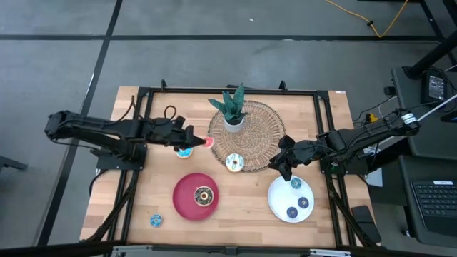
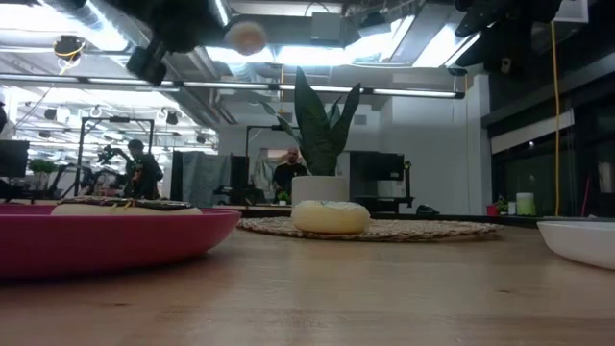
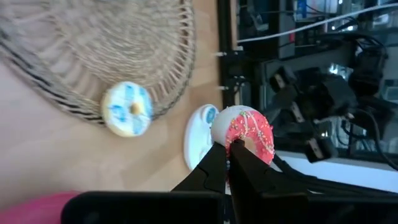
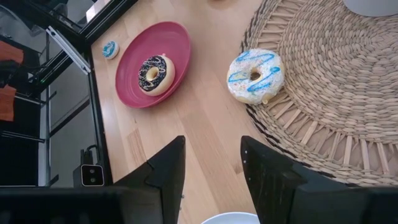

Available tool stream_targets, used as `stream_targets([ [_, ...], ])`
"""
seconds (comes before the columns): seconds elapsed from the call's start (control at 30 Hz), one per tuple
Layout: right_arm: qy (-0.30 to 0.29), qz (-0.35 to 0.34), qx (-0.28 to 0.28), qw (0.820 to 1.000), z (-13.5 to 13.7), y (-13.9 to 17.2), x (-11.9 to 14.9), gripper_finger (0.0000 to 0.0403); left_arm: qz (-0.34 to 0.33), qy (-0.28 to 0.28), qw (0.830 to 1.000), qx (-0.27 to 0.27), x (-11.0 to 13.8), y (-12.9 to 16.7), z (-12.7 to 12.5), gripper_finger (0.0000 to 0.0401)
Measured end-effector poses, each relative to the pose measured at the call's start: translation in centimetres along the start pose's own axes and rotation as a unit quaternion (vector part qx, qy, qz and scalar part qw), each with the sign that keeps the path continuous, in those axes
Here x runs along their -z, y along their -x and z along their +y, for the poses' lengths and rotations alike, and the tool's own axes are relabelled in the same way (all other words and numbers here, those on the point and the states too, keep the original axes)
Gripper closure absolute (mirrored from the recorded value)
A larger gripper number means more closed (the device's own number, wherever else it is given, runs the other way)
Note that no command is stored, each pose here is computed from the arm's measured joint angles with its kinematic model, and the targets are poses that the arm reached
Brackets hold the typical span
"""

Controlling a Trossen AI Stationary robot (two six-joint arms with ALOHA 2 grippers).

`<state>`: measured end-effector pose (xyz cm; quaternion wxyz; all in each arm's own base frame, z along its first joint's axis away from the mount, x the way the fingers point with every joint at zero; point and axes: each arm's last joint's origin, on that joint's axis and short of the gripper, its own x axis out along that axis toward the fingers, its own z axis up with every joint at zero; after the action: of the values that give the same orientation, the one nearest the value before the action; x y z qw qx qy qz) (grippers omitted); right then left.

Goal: Pick & Place donuts
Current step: Put the pink donut on the white plate

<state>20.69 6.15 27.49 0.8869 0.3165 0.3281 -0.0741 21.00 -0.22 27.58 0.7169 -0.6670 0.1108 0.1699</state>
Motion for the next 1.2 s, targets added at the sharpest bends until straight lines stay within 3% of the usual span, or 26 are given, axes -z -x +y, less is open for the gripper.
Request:
stream_targets([
  [0.33,0.0,0.0,0.0,1.0,0.0,0.0,0.0,0.0247,0.025,-0.01,1.0,0.011,1.9,-2.6,-4.5,0.0399],
  [0.73,0.0,0.0,0.0,1.0,0.0,0.0,0.0,0.0247,0.053,-0.026,0.998,0.015,4.0,-7.7,-9.1,0.0399],
  [1.2,-0.047,-0.002,-0.024,0.999,0.3,0.0,-0.2,0.0247,0.056,-0.053,0.997,0.012,4.8,-11.3,-10.9,0.0399],
])
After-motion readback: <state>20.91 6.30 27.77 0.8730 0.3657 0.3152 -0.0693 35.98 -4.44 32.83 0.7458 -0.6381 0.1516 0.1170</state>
